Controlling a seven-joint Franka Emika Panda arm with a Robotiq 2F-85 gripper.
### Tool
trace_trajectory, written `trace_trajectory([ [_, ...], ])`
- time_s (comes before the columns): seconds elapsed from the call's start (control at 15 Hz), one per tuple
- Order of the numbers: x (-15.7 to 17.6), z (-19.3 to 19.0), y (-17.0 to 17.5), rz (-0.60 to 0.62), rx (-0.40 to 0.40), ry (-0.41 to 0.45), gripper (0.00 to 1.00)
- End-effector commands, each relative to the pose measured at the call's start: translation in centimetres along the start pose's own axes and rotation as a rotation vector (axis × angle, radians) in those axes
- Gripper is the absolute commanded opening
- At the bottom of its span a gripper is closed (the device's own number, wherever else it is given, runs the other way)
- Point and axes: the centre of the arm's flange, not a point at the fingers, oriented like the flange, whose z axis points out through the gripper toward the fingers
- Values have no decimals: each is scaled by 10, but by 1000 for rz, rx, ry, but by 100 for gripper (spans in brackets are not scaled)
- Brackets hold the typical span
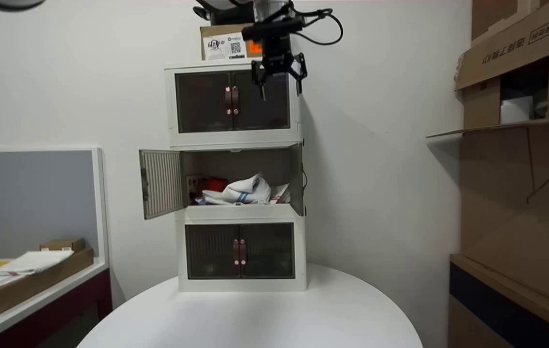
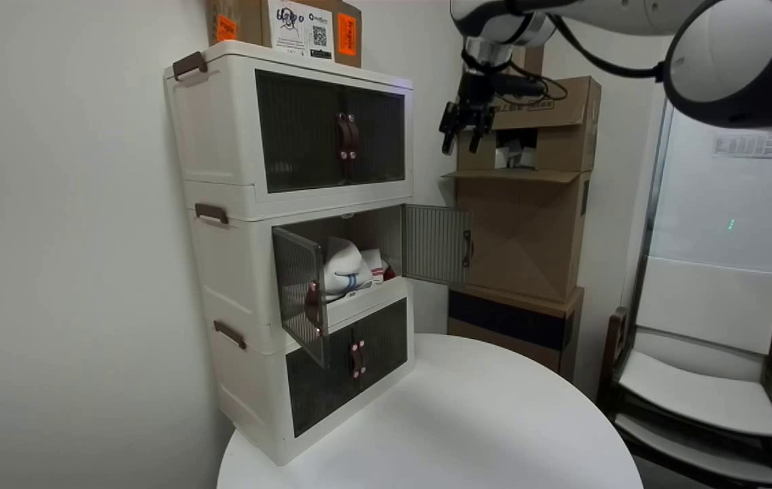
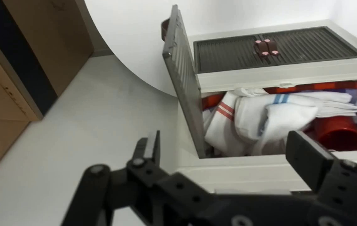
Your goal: Open the middle right cabinet door
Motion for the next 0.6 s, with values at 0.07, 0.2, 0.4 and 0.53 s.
trace_trajectory([
  [0.07, -12, -14, -67, -57, 83, 43, 100],
  [0.2, -11, 16, -95, -82, 130, 37, 100],
  [0.4, -11, 83, -138, -97, 168, 7, 100],
  [0.53, -20, 121, -164, -135, 182, -8, 100],
])
